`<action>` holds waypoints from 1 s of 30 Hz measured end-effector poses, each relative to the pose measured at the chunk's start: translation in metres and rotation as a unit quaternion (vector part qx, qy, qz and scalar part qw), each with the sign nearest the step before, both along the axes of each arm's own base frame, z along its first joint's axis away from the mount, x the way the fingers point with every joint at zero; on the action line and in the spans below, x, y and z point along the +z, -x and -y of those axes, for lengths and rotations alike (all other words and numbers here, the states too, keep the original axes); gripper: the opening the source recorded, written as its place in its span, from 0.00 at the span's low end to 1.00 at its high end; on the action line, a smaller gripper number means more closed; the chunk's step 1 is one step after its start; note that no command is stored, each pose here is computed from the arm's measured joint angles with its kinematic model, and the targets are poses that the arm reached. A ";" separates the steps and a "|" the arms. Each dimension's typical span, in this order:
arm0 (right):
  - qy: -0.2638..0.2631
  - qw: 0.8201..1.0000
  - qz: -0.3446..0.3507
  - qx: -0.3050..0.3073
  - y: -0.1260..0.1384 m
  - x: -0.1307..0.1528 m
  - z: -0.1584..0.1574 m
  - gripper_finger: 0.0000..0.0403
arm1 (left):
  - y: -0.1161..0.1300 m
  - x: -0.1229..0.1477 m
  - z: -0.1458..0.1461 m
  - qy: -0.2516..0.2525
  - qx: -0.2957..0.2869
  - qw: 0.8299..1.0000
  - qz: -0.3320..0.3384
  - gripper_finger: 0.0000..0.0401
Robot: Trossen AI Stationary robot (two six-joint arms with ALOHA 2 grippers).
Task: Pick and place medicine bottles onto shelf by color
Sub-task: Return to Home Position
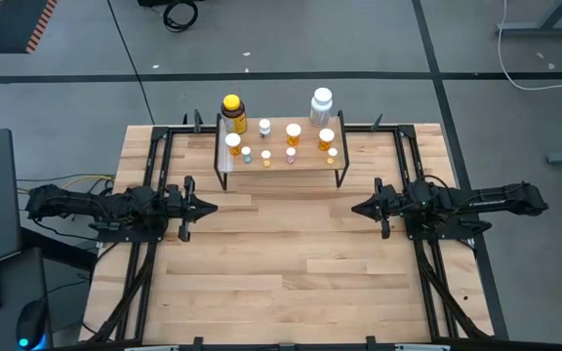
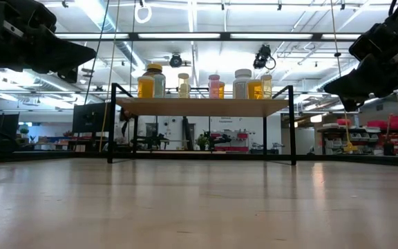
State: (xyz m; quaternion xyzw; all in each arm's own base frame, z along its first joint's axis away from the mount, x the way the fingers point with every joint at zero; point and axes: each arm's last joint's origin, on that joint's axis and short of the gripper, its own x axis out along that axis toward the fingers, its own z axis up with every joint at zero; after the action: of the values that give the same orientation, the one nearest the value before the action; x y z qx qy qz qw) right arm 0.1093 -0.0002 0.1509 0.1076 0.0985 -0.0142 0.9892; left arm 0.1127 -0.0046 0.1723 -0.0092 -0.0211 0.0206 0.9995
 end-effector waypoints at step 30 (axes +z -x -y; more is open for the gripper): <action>0.000 1.000 0.000 0.000 0.000 0.000 0.000 0.06 | 0.000 0.000 0.000 0.000 0.000 1.000 0.000 0.07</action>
State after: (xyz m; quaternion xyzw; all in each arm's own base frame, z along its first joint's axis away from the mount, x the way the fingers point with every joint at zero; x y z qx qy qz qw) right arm 0.1093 -0.0002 0.1509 0.1076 0.0985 -0.0142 0.9892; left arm 0.1127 -0.0046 0.1721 -0.0092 -0.0208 0.0207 0.9995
